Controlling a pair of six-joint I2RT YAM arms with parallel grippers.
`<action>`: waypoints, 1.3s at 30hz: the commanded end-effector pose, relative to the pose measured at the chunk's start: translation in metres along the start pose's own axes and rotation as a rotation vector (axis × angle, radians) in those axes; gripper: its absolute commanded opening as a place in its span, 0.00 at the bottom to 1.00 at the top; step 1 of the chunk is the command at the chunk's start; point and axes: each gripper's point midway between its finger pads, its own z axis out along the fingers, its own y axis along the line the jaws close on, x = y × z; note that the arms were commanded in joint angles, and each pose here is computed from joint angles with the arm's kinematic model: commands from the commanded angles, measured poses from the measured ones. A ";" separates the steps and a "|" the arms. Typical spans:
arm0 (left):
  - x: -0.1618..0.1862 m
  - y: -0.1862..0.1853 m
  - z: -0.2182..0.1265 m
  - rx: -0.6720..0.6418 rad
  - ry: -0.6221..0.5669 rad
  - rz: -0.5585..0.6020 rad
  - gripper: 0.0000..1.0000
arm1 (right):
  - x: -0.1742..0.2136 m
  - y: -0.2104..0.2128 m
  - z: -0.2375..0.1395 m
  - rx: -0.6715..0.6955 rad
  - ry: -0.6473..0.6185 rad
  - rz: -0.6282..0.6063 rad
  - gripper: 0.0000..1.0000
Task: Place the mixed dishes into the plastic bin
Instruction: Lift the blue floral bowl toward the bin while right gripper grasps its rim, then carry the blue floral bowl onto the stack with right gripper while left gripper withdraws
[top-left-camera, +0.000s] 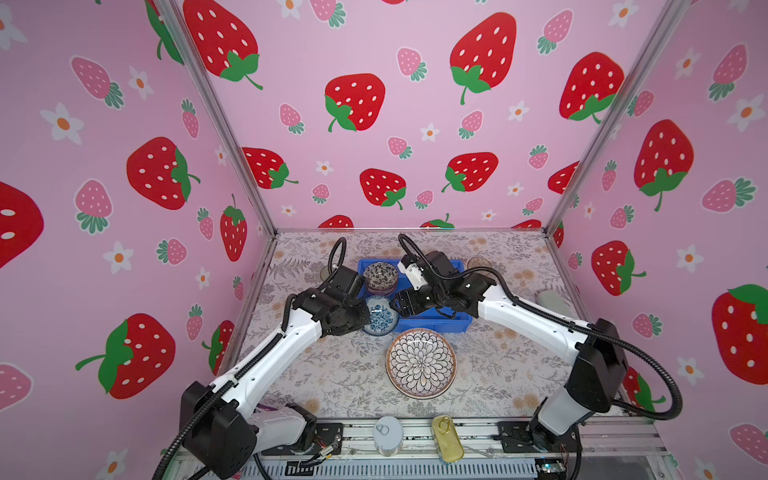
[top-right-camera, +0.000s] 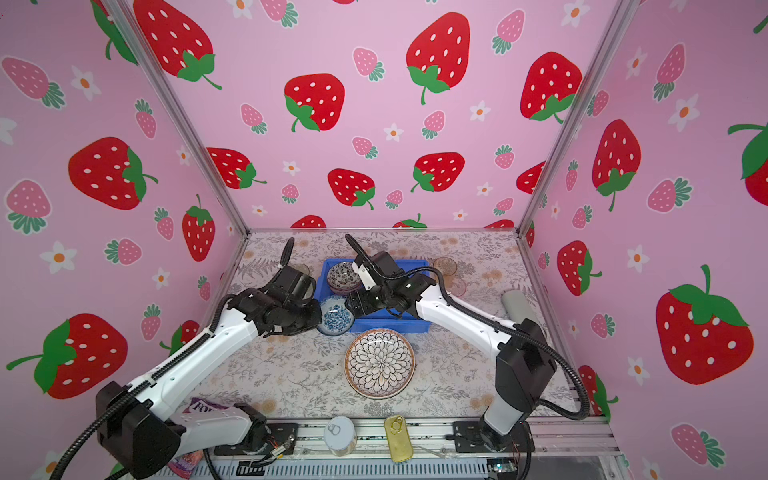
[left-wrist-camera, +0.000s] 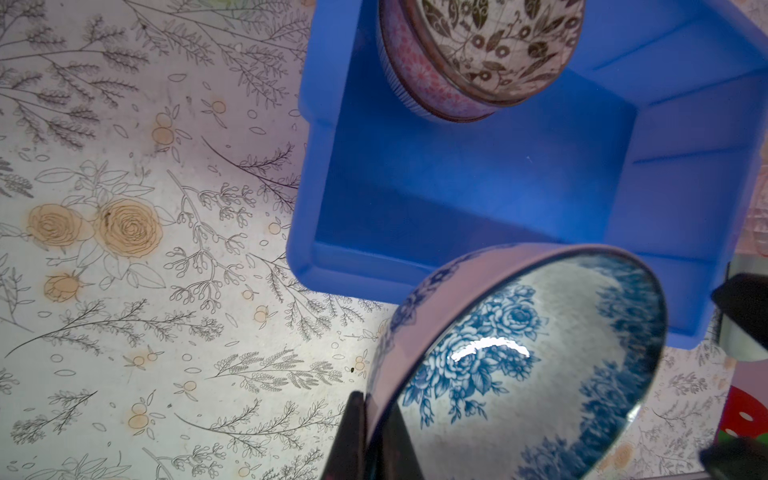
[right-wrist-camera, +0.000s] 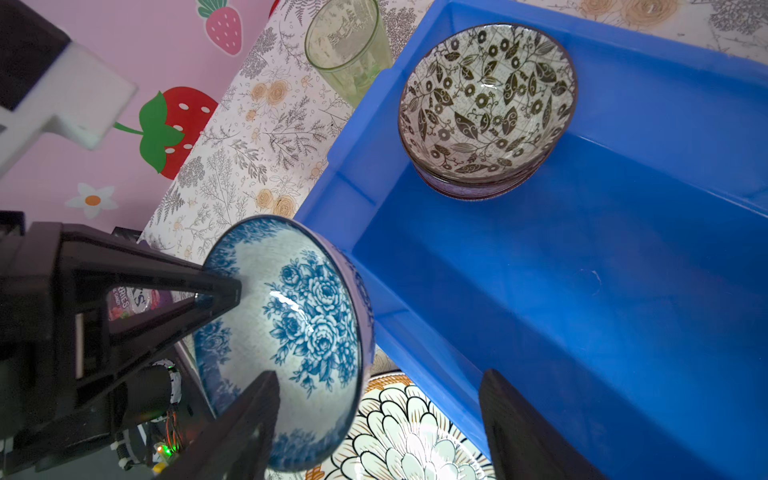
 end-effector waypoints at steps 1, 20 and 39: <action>-0.021 -0.030 -0.013 0.079 -0.060 0.043 0.00 | 0.008 -0.007 0.006 0.038 0.014 0.016 0.73; -0.017 -0.051 -0.011 0.107 -0.051 0.085 0.00 | 0.020 -0.030 0.019 0.145 0.048 0.039 0.31; -0.019 -0.047 -0.026 0.118 -0.101 0.059 0.58 | 0.002 -0.035 0.009 0.126 0.017 0.047 0.00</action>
